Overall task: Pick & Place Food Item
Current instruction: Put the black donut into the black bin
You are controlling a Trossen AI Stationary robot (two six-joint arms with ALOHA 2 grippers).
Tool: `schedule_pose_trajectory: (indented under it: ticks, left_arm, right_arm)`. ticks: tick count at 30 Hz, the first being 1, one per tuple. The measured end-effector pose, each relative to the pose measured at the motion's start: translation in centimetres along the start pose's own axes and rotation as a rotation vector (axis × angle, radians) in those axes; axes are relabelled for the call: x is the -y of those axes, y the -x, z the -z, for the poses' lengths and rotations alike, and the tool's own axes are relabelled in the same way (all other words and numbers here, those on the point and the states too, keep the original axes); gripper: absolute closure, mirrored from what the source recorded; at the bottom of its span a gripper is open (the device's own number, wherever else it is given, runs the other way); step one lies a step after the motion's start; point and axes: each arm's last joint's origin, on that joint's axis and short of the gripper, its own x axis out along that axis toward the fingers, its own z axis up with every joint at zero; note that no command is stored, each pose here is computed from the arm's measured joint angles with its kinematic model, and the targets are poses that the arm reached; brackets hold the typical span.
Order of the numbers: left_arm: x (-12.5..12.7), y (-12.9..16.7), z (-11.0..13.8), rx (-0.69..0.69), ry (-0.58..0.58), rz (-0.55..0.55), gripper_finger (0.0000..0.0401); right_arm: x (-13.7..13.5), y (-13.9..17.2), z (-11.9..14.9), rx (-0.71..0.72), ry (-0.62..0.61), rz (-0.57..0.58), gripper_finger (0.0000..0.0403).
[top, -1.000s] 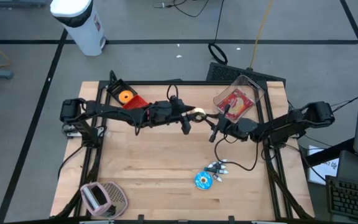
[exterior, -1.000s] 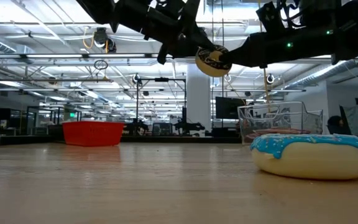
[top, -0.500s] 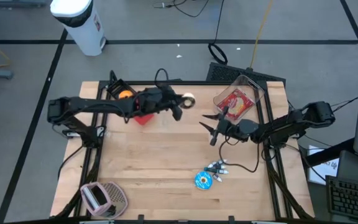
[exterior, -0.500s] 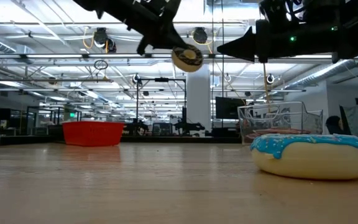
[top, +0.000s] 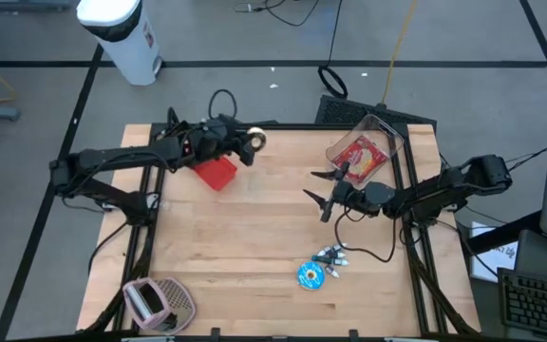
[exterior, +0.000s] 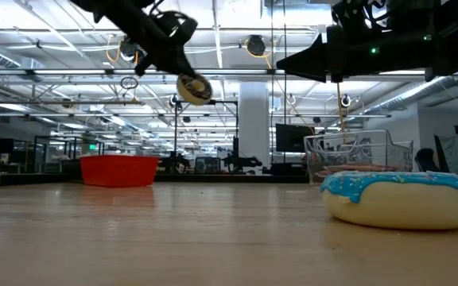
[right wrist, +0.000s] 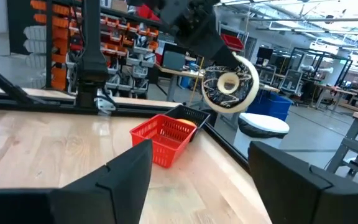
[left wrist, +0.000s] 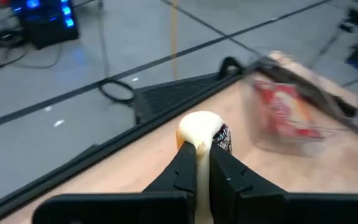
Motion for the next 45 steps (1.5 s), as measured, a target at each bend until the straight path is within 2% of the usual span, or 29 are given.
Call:
schedule_pose_trajectory:
  ticks: [3,10,17,21,26,31,33,40,45]
  left_arm:
    - [-2.6,0.3,0.6,-0.052,0.025,-0.05,0.039]
    - [-9.6,3.2,-1.8,-0.25,0.201,-0.135,0.039]
    - [-13.3,5.7,-3.5,-0.369,0.195,-0.256,0.039]
    - [-14.6,6.0,-2.9,-0.436,0.238,-0.21,0.0389]
    - [-15.6,5.5,-1.2,-0.485,0.256,-0.229,0.039]
    - [-16.6,5.0,0.7,-0.518,0.265,-0.38,0.0388]
    - [-16.9,4.7,1.3,-0.508,0.255,-0.413,0.0381]
    - [-17.3,2.9,3.6,-0.421,0.252,-0.394,0.0375]
    - [-17.5,2.1,5.5,-0.387,0.221,-0.444,0.0373]
  right_arm:
    - [0.0,0.0,0.2,-0.014,0.007,-0.001,0.0154]
    - [0.1,0.0,0.1,-0.012,0.008,0.002,0.016]
    - [0.2,-0.1,0.3,-0.023,0.011,0.009,0.016]
    - [0.2,-0.1,0.3,-0.023,0.011,0.009,0.016]
    - [0.4,-0.2,0.4,-0.03,0.014,0.017,0.016]
    - [0.5,-0.2,0.4,-0.035,0.016,0.019,0.0161]
    - [0.5,-0.2,0.4,-0.035,0.016,0.019,0.0161]
    - [0.5,-0.2,0.4,-0.035,0.016,0.019,0.0161]
    - [0.5,-0.2,0.4,-0.035,0.016,0.019,0.0161]
